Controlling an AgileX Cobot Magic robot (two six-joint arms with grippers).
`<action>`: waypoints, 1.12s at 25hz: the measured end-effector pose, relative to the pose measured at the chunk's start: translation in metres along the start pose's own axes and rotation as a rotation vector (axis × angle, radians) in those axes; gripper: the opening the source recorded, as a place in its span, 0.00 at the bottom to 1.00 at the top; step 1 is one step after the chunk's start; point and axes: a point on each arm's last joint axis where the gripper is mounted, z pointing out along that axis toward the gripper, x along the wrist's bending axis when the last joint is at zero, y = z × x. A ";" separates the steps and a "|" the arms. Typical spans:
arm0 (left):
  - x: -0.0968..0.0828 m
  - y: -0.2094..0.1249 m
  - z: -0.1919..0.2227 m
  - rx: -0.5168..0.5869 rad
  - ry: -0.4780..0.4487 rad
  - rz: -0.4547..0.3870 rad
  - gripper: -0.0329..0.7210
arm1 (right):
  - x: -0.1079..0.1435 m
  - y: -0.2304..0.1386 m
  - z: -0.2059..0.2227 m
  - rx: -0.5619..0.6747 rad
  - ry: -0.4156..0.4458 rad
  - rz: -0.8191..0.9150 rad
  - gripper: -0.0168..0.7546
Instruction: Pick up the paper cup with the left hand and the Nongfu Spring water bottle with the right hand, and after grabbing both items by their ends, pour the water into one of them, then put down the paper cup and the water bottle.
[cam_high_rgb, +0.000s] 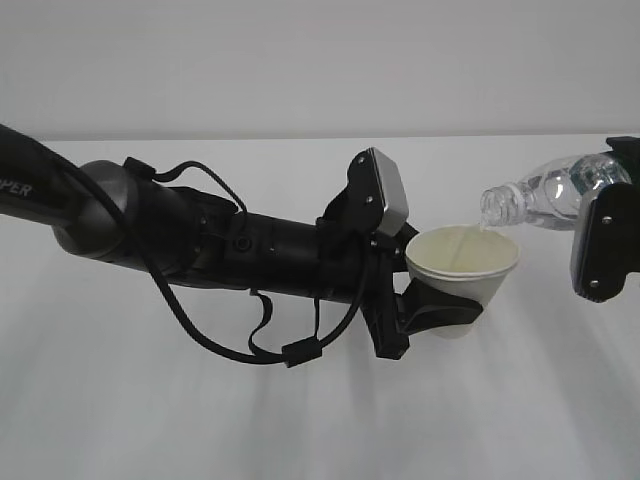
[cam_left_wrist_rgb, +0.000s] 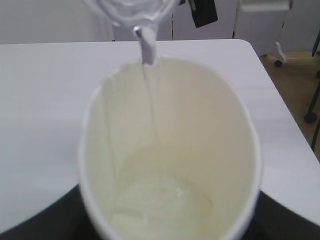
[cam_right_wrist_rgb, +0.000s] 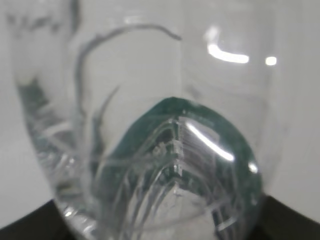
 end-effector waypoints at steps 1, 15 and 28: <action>0.000 0.000 0.000 0.000 0.000 0.000 0.59 | 0.000 0.000 0.000 0.000 0.000 -0.001 0.58; 0.000 0.000 0.000 0.003 -0.004 0.004 0.59 | 0.000 0.000 0.000 -0.002 -0.001 -0.007 0.58; 0.000 0.000 0.000 0.004 -0.005 0.005 0.59 | 0.000 0.000 0.000 -0.003 -0.001 -0.009 0.58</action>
